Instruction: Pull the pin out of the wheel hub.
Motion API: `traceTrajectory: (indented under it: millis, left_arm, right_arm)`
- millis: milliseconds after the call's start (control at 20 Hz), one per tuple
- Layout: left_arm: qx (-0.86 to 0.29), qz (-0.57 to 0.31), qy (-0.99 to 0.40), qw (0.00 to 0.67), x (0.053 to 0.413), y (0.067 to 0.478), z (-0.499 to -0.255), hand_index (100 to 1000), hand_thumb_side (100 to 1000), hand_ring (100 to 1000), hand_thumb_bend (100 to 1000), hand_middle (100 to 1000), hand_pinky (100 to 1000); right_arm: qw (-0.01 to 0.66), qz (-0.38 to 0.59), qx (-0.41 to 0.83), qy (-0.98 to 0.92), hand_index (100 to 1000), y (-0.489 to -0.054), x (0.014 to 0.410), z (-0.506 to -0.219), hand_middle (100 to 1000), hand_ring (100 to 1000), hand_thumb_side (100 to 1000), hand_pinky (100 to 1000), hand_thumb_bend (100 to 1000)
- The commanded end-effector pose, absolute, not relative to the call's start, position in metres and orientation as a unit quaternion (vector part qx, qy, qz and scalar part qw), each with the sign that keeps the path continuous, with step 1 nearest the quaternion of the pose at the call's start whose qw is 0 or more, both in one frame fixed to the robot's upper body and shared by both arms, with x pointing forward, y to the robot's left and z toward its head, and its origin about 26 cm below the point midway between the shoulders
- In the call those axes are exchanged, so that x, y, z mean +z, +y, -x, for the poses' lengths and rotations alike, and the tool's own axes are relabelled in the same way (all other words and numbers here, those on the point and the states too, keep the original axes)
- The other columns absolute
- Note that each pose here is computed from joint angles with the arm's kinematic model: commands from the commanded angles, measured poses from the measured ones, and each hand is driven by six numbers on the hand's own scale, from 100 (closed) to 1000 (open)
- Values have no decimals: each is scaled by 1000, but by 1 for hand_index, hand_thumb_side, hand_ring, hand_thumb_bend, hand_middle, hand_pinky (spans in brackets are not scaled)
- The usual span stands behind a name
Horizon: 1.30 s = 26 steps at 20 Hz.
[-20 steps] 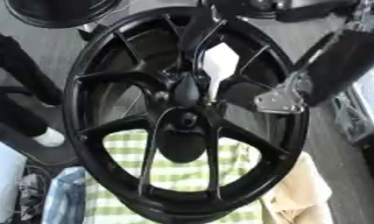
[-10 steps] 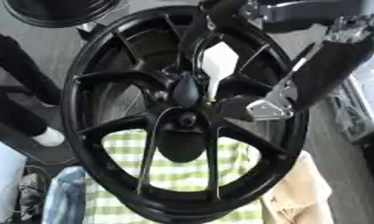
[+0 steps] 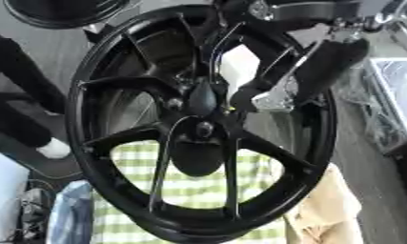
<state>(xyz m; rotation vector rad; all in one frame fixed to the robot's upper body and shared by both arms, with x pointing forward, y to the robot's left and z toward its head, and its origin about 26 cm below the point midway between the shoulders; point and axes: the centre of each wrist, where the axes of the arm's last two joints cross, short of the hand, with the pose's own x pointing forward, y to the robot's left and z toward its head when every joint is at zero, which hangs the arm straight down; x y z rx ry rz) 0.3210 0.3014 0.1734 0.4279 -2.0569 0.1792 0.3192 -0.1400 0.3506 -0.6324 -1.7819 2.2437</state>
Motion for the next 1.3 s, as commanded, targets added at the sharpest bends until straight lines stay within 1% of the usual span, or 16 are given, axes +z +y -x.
traceTrajectory:
  millis: [50, 200, 350, 700, 750, 900, 1300]
  left_arm:
    - [70, -180, -855, 481, 184, 304, -320, 769, 753, 702, 297, 692, 721]
    - [70, -179, -856, 481, 184, 303, -320, 769, 752, 702, 298, 692, 721]
    - [69, -179, -855, 482, 183, 303, -320, 769, 753, 703, 298, 693, 722]
    - [66, -178, -855, 483, 183, 303, -320, 770, 755, 704, 299, 694, 723]
    - [65, -178, -854, 484, 183, 303, -320, 770, 755, 704, 299, 695, 723]
    - [64, -178, -854, 485, 183, 303, -320, 771, 756, 705, 300, 695, 724]
    - [60, -176, -853, 487, 182, 303, -320, 770, 758, 705, 300, 695, 725]
  right_arm:
    - [106, 231, 751, -610, 871, -143, 355, -331, 757, 806, 528, 819, 337]
    - [106, 230, 758, -602, 869, -142, 350, -341, 755, 806, 541, 819, 334]
    - [100, 228, 769, -589, 863, -143, 347, -346, 752, 805, 550, 818, 374]
    - [105, 230, 787, -563, 865, -147, 341, -359, 751, 808, 595, 821, 333]
    - [105, 230, 788, -562, 865, -148, 341, -360, 753, 808, 609, 822, 316]
    - [109, 230, 790, -558, 865, -149, 341, -363, 757, 809, 639, 823, 311]
    - [121, 246, 786, -554, 861, -154, 338, -371, 749, 806, 643, 819, 311]
